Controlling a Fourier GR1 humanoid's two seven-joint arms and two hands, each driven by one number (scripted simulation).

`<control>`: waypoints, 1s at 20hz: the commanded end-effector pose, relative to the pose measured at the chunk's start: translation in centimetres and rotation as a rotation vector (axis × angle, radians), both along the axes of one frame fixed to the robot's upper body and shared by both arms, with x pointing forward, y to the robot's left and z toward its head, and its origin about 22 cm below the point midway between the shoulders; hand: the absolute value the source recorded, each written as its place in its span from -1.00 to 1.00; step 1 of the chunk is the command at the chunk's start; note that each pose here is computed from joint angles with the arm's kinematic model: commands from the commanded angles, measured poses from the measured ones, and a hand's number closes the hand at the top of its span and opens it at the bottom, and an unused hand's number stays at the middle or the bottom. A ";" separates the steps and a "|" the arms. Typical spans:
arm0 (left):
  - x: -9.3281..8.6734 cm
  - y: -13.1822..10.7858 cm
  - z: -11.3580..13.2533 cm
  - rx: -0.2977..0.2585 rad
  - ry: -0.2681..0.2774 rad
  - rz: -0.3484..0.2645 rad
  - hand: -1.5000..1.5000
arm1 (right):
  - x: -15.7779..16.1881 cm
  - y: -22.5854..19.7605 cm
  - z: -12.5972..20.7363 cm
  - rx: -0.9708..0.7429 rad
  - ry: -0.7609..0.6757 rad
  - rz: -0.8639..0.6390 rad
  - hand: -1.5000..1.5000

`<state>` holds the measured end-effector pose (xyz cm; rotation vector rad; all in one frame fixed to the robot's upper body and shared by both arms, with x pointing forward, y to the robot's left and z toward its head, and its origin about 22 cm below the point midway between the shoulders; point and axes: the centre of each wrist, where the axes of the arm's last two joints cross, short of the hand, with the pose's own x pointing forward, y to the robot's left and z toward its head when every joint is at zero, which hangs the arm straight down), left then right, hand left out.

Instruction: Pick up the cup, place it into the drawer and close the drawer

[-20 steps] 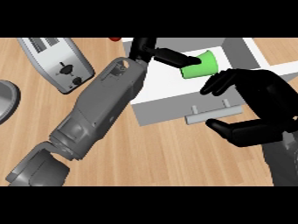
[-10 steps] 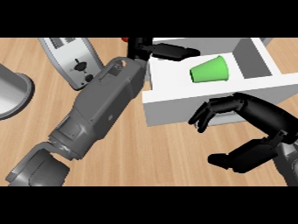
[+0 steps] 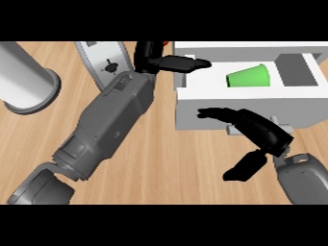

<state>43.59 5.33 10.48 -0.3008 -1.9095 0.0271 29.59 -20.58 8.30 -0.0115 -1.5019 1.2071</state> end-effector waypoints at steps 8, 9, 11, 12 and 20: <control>-0.6 5.1 -3.0 -0.061 0.001 -0.002 -1.00 | 5.0 0.4 -10.3 -0.215 0.080 -0.067 1.00; -0.3 5.1 -1.6 -0.082 -0.005 0.004 -1.00 | 5.4 -1.4 -10.7 -0.193 0.059 -0.080 1.00; -0.9 5.9 -3.4 -0.045 0.017 -0.015 -1.00 | 7.2 -1.3 -10.0 -0.161 0.029 -0.097 1.00; -1.1 5.8 -3.4 -0.097 0.000 -0.012 -1.00 | 7.5 -3.7 -9.4 -0.121 0.003 -0.123 1.00; -2.0 8.6 -4.3 -0.070 0.025 -0.046 -1.00 | 12.6 -6.4 -3.3 0.013 -0.135 -0.288 1.00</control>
